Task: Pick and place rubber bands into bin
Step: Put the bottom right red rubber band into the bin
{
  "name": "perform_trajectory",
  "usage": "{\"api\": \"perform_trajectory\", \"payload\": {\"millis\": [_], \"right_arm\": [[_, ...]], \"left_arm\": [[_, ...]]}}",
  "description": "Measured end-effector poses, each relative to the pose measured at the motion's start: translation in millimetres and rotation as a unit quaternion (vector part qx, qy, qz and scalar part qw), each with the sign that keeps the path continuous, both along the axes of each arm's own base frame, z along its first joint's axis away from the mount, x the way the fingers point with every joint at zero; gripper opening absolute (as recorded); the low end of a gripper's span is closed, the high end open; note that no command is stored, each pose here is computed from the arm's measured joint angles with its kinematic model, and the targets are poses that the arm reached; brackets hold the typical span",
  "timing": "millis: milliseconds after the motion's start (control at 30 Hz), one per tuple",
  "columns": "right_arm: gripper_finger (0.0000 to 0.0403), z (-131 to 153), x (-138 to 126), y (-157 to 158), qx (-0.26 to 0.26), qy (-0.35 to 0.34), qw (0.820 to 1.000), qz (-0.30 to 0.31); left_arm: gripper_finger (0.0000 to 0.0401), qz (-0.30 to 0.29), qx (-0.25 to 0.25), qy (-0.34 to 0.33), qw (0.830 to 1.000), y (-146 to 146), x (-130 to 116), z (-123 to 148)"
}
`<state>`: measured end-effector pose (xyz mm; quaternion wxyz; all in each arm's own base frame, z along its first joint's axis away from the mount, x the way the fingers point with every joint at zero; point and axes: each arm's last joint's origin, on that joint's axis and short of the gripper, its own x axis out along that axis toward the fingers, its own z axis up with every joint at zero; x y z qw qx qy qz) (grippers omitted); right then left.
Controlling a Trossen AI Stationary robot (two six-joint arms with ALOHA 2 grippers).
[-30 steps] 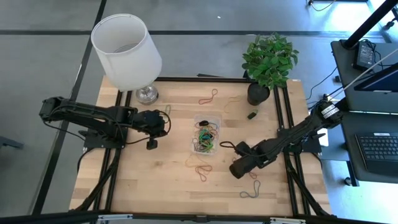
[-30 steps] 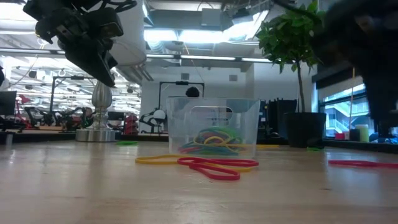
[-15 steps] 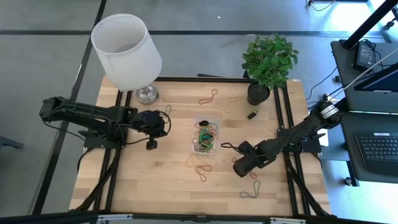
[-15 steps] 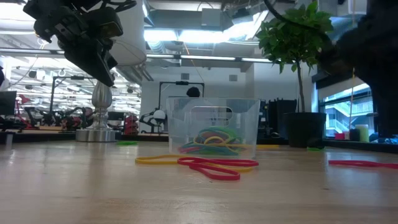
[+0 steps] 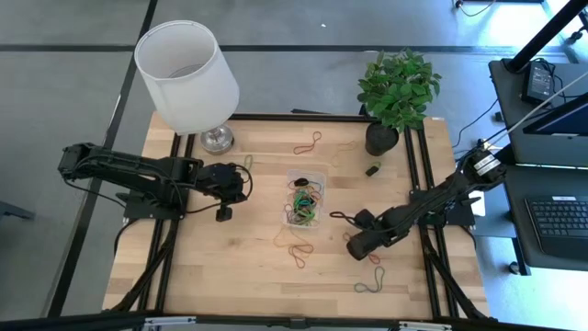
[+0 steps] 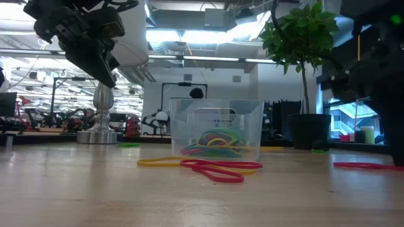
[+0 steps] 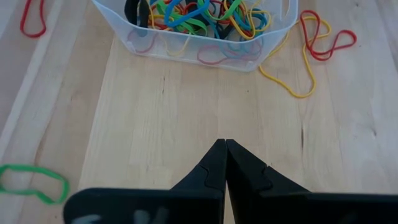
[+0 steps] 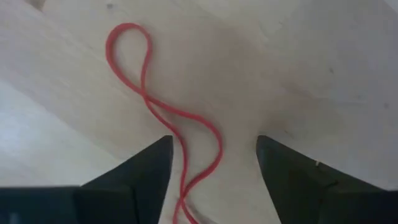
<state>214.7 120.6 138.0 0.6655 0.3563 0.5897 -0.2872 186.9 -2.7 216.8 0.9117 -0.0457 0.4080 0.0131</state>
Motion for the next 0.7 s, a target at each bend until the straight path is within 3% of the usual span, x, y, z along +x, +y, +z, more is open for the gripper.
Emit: {"api": "perform_trajectory", "payload": {"millis": [267,567,700], "right_arm": [[0.0187,-8.7,-2.9,-0.4,0.000,0.019,1.000,0.006],[0.0027,-12.2,-4.5,-1.6,-0.019,0.026,0.999,0.002],[0.0010,-9.4,-1.7,-0.1,-0.019,0.025,0.999,0.002]], "left_arm": [[0.0001,0.004,0.001,0.000,1.000,0.2,0.0,0.0],[0.0001,0.006,0.003,0.000,1.000,0.4,0.0,0.0],[0.0003,0.013,0.011,0.000,1.000,1.0,0.0,0.0]]}}
